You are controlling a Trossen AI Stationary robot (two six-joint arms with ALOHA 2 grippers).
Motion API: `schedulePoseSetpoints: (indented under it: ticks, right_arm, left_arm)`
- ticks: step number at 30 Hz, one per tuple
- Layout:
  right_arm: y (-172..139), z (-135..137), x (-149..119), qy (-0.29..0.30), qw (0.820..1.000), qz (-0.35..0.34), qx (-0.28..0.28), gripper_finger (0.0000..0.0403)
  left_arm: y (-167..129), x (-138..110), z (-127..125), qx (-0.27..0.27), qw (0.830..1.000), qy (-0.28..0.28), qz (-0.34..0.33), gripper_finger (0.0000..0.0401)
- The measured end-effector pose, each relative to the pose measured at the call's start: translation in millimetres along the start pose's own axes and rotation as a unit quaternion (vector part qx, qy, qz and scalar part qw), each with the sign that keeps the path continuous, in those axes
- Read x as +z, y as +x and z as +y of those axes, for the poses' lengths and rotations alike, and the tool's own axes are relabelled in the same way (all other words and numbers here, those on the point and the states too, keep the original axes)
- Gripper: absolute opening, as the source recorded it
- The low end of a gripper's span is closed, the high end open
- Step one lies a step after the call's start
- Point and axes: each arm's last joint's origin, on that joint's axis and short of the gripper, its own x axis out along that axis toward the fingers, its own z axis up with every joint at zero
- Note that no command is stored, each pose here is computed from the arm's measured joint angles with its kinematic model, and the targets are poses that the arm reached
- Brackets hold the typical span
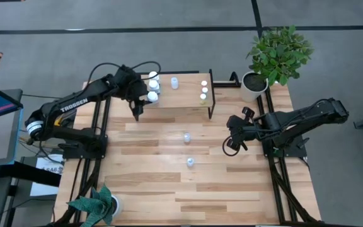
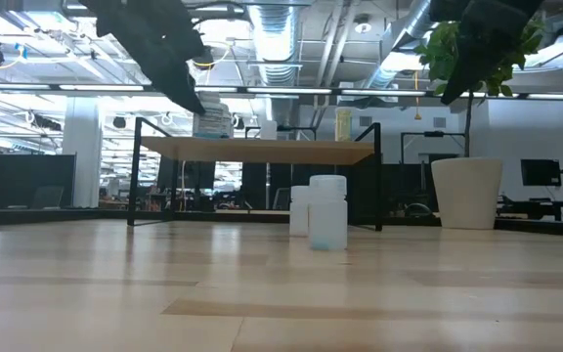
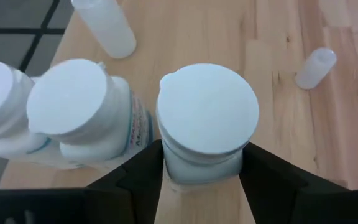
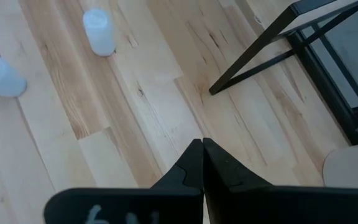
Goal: Pick and place medicine bottles onto shelf by color
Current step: Put the white pill bottle on the shelf aligned with the other white pill bottles
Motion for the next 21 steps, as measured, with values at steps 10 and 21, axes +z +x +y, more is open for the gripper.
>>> schedulePoseSetpoints:
  ticks: [10,21]
  right_arm:
    - [0,0,0,0.000,1.000,0.004,0.007,0.0016]
    - [0,1,-1,0.000,1.000,0.007,0.011,0.0016]
  left_arm:
    - [9,5,5,-0.002,1.000,0.002,0.001,0.0206]
    - [-19,32,12,0.020,1.000,0.008,-0.007,0.0229]
